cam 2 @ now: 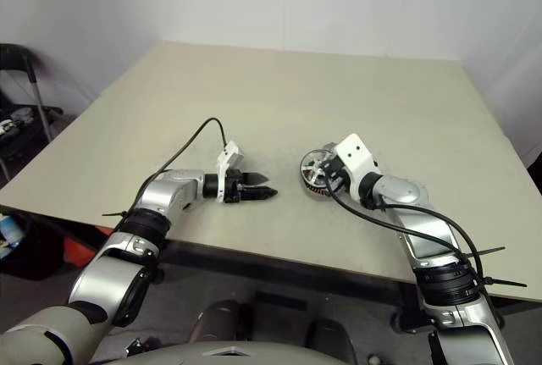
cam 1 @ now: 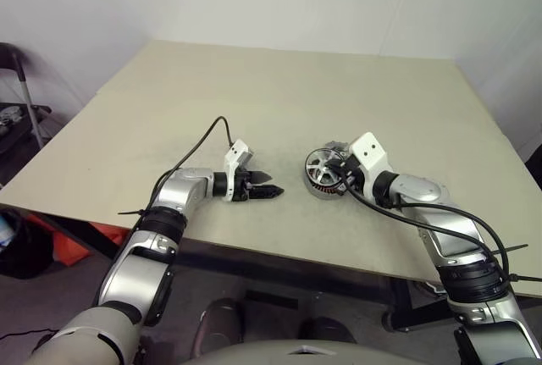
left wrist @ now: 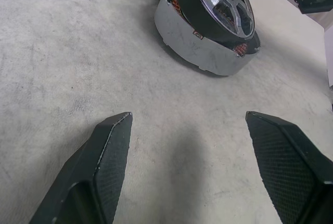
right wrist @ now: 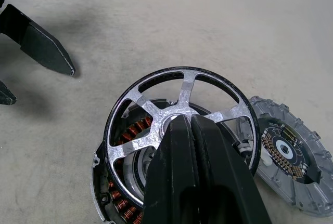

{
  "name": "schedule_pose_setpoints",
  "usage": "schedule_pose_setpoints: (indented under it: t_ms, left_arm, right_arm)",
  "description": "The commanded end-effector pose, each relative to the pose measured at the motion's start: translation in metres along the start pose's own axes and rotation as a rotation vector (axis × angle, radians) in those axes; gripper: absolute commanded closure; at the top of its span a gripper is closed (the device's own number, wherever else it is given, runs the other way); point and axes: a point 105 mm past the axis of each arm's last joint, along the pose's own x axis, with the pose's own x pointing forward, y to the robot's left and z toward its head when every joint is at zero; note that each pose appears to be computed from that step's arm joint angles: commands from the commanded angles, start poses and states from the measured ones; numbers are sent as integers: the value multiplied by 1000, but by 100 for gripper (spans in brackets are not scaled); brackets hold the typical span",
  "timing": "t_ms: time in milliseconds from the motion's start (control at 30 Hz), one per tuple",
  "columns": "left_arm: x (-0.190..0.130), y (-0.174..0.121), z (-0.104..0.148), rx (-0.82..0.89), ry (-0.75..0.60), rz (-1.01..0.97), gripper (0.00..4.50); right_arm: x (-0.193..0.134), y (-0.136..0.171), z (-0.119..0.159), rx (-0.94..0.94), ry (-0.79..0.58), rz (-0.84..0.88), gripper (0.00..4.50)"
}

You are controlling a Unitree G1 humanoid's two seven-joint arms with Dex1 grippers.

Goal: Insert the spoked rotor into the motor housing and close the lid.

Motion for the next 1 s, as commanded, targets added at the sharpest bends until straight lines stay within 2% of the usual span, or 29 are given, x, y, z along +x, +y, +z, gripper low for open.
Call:
schedule_pose_setpoints:
  t_ms: [33, 100, 200, 867, 900, 1000]
  left_arm:
    - [-1, 0, 12, 40, -23, 1, 81]
    - [0, 0, 12, 40, -22, 2, 81]
    - [0, 0, 12, 41, -21, 2, 81]
    - [-1, 2, 12, 45, -20, 15, 81]
    - [-1, 2, 12, 46, -21, 15, 81]
    - [-1, 2, 12, 47, -21, 17, 81]
  right_arm:
    - [-1, -2, 5, -11, -12, 5, 430]
    - [-1, -4, 7, -26, -20, -18, 393]
    - [-1, -5, 8, -42, -25, -26, 297]
    - [2, -4, 0, -73, 8, -27, 297]
    - [2, -5, 0, -69, 7, -28, 339]
    - [1, -5, 1, -62, 1, -26, 424]
